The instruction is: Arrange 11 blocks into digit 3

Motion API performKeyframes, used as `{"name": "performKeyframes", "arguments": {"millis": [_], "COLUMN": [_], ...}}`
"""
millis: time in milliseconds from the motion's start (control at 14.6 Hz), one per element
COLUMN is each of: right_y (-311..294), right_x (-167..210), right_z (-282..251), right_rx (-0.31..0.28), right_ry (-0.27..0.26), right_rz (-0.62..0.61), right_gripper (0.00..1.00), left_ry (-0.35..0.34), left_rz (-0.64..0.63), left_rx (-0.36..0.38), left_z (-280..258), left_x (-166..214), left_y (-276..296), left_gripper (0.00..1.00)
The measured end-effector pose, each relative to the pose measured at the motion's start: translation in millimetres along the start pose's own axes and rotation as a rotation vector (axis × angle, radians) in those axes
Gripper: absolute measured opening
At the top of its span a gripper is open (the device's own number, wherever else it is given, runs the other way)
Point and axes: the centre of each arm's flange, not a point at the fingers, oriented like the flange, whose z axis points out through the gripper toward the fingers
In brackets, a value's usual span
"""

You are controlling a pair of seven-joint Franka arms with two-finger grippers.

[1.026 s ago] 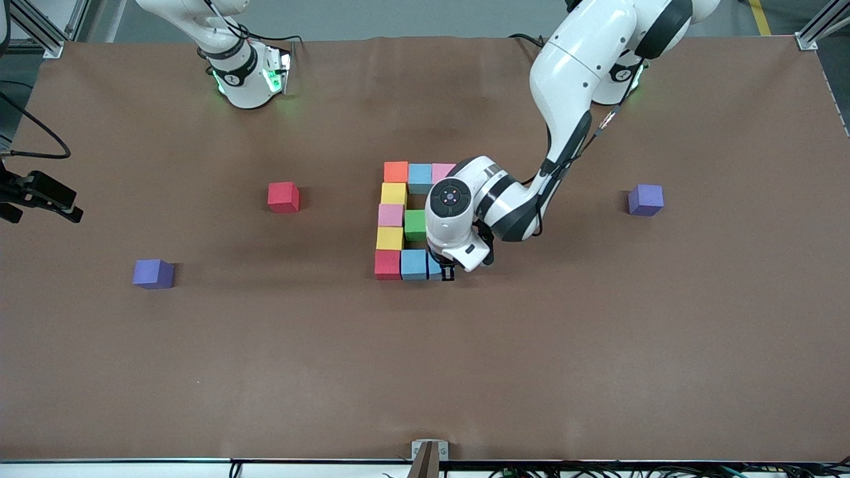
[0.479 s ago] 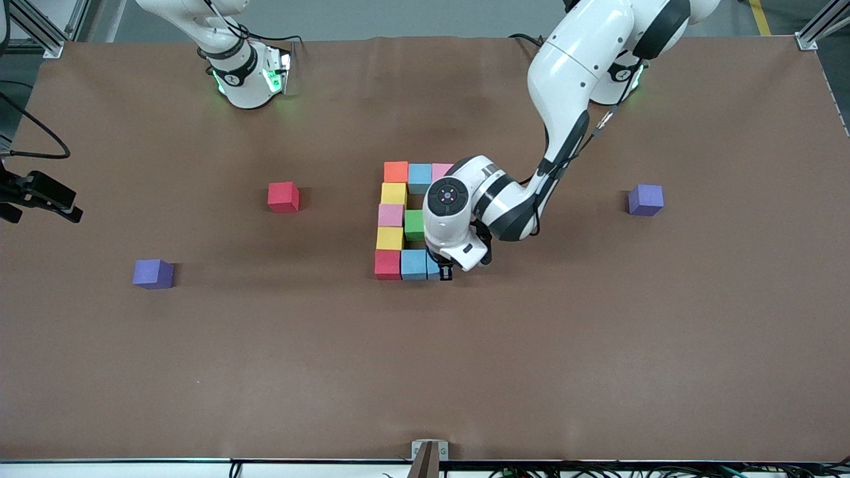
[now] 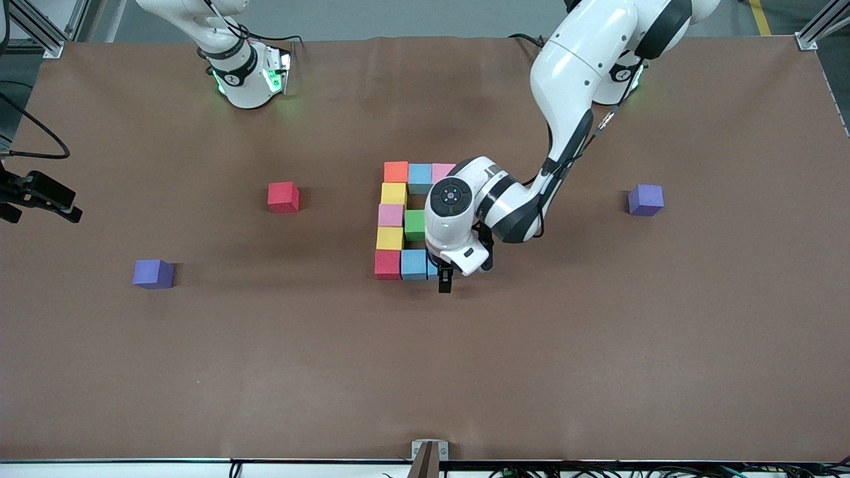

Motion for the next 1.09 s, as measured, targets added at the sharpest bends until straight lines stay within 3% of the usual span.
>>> {"name": "performKeyframes", "arguments": {"millis": [274, 479, 821, 1094], "right_y": [0, 0, 0, 0], "right_x": [0, 0, 0, 0], "right_z": [0, 0, 0, 0], "right_rx": [0.0, 0.0, 0.0, 0.0], "right_ry": [0.0, 0.0, 0.001, 0.001], "right_rz": [0.0, 0.0, 0.001, 0.0], "right_gripper": [1.0, 1.0, 1.0, 1.0], "left_ry": [-0.009, 0.007, 0.07, 0.112], "left_rz": [0.081, 0.19, 0.487, 0.705], "left_rx": [-0.048, -0.072, -0.031, 0.067], "left_z": [-92, -166, -245, -310], "left_x": [3, 38, 114, 193], "left_y": [14, 32, 50, 50], "left_gripper": [1.0, 1.0, 1.0, 1.0]}}
